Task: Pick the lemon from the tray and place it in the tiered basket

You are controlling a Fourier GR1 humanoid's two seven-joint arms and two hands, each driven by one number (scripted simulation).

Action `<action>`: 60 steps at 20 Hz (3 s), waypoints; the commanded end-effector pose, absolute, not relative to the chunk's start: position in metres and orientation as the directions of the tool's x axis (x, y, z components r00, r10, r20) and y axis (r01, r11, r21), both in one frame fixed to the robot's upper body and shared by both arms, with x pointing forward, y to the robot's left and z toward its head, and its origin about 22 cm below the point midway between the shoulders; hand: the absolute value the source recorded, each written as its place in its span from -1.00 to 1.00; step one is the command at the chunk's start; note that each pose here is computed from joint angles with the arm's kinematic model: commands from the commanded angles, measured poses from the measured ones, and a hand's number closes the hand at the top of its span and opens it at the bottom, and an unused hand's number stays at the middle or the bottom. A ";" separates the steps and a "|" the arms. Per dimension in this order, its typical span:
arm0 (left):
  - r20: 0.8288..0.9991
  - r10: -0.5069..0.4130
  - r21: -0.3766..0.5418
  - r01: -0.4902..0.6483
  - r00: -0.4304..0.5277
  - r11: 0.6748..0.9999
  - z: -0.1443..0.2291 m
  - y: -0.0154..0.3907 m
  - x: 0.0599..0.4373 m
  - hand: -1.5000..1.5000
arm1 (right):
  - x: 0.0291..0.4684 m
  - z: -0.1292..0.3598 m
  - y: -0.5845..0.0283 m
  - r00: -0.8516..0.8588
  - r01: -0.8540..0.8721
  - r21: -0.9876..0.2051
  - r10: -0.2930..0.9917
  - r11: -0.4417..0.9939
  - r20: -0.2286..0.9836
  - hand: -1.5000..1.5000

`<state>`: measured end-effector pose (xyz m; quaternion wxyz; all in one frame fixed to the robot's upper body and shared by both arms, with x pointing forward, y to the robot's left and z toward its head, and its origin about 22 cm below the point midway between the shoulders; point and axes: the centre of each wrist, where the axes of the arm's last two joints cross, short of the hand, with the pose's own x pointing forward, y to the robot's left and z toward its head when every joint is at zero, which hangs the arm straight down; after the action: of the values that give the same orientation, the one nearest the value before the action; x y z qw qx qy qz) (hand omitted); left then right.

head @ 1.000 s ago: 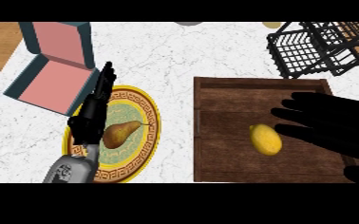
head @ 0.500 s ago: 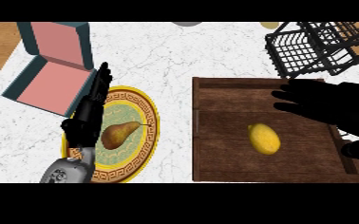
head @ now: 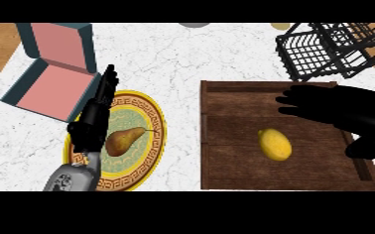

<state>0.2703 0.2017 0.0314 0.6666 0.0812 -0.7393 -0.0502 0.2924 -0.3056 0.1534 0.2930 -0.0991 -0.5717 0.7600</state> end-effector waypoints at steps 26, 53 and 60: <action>0.978 -0.184 0.177 -0.068 -0.102 0.982 0.020 0.204 0.265 0.00 | 0.292 0.110 -0.264 -0.805 -0.448 -0.866 0.523 -0.225 0.280 -1.00; 0.979 -0.183 0.180 -0.042 -0.087 0.983 0.016 0.192 0.259 0.00 | 0.282 0.050 -0.246 -0.867 -0.291 -0.952 0.448 -0.096 0.220 1.00; 0.979 -0.190 0.183 -0.086 -0.079 0.979 0.032 0.202 0.268 0.00 | 0.304 0.035 -0.295 -0.395 -0.372 -0.904 0.917 -0.209 -0.050 1.00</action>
<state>0.2671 0.2048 0.0333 0.6707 0.0877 -0.7352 -0.0435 0.3035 -0.2625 0.0443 0.3614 -0.1940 -0.5497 0.7278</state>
